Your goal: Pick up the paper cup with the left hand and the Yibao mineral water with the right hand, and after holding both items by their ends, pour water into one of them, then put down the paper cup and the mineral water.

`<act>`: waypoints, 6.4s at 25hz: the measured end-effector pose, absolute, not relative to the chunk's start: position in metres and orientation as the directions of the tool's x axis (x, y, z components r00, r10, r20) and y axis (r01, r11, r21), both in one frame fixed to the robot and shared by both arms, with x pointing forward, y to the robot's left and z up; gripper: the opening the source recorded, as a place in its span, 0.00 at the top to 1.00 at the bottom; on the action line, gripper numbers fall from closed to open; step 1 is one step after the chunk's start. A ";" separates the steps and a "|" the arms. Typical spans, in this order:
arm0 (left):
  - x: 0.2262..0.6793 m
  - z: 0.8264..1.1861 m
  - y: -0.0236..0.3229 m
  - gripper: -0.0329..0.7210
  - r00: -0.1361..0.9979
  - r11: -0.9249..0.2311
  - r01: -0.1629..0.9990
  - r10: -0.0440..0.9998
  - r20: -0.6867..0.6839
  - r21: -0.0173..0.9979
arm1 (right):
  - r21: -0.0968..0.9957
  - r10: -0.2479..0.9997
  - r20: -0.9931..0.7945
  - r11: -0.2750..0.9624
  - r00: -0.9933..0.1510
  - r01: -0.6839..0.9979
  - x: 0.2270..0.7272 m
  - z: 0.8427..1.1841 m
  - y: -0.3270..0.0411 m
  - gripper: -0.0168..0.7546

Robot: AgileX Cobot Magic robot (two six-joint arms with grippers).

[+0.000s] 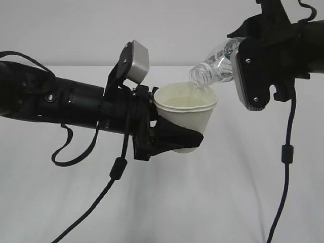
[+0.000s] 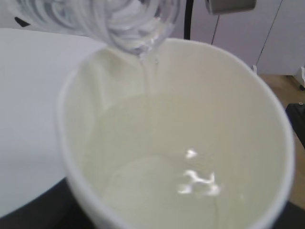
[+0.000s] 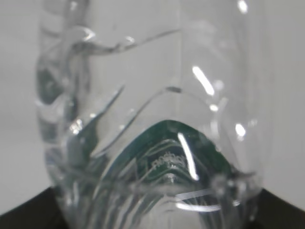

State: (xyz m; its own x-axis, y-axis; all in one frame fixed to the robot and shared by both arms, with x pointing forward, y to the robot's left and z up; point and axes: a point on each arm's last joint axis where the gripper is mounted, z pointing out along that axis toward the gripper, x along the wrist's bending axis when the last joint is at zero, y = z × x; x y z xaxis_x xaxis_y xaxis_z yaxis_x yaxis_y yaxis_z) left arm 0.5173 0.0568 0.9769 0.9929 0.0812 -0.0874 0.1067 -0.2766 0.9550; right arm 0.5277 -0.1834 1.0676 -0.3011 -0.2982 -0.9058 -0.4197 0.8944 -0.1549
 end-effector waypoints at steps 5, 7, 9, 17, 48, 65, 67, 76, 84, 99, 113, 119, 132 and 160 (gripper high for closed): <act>0.517 0.977 0.057 0.35 0.993 -0.277 0.107 0.081 -0.087 0.955 | -0.155 -0.298 -0.906 0.894 -0.301 -0.420 0.528 1.068 -0.183 0.39; 0.517 0.977 0.057 0.35 0.993 -0.277 0.107 0.081 -0.087 0.955 | -0.156 -0.298 -0.906 0.895 -0.302 -0.418 0.528 1.068 -0.184 0.39; 0.517 0.977 0.057 0.35 0.993 -0.277 0.107 0.081 -0.087 0.955 | -0.155 -0.298 -0.906 0.895 -0.302 -0.418 0.528 1.068 -0.184 0.39; 0.519 0.978 0.057 0.35 0.990 -0.266 0.120 0.099 -0.096 0.957 | -0.139 -0.282 -0.908 0.900 -0.309 -0.413 0.528 1.068 -0.184 0.39; 0.528 0.975 0.059 0.35 0.973 -0.275 0.158 0.206 -0.103 0.948 | 0.126 -0.014 -0.910 0.943 -0.414 -0.308 0.528 1.068 -0.184 0.39; 0.534 0.979 0.059 0.35 0.959 -0.230 0.166 0.266 -0.102 0.959 | 0.426 0.297 -0.816 0.889 -0.496 -0.167 0.527 1.068 -0.182 0.39; 0.535 0.979 0.059 0.35 0.954 -0.226 0.169 0.280 -0.102 0.959 | 0.460 0.331 -0.797 0.875 -0.505 -0.153 0.527 1.068 -0.181 0.39; 0.539 0.978 0.061 0.35 0.942 -0.233 0.172 0.322 -0.092 0.957 | 0.547 0.412 -0.743 0.828 -0.527 -0.124 0.526 1.068 -0.179 0.39; 0.545 0.979 0.063 0.35 0.921 -0.218 0.162 0.382 -0.069 0.962 | 0.577 0.445 -0.720 0.810 -0.533 -0.103 0.526 1.068 -0.179 0.39; 0.552 0.979 0.066 0.35 0.886 -0.207 0.173 0.459 -0.060 0.963 | 0.655 0.533 -0.651 0.754 -0.541 -0.045 0.526 1.069 -0.179 0.39; 0.565 0.979 0.083 0.35 0.853 -0.189 0.191 0.517 -0.068 0.963 | 0.698 0.594 -0.588 0.716 -0.549 0.029 0.534 1.059 -0.183 0.39; 0.569 0.979 0.089 0.35 0.842 -0.182 0.196 0.535 -0.070 0.964 | 0.705 0.604 -0.575 0.708 -0.552 0.040 0.535 1.057 -0.183 0.39; 0.569 0.979 0.090 0.35 0.840 -0.180 0.197 0.538 -0.072 0.964 | 0.753 0.664 -0.513 0.652 -0.544 0.085 0.535 1.058 -0.183 0.39; 0.577 0.978 0.100 0.35 0.808 -0.178 0.212 0.585 -0.070 0.961 | 0.887 0.830 -0.328 0.435 -0.451 0.155 0.552 1.065 -0.228 0.39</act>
State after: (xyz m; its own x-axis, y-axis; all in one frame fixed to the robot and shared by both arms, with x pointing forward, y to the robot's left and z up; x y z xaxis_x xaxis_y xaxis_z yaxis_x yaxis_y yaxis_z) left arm 0.5767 0.1005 0.9782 0.8080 0.5850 -0.0699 0.2119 -0.1778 0.9610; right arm 0.5515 -0.2279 1.0648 -0.4515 0.8298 -0.3281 0.1550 0.4351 0.8869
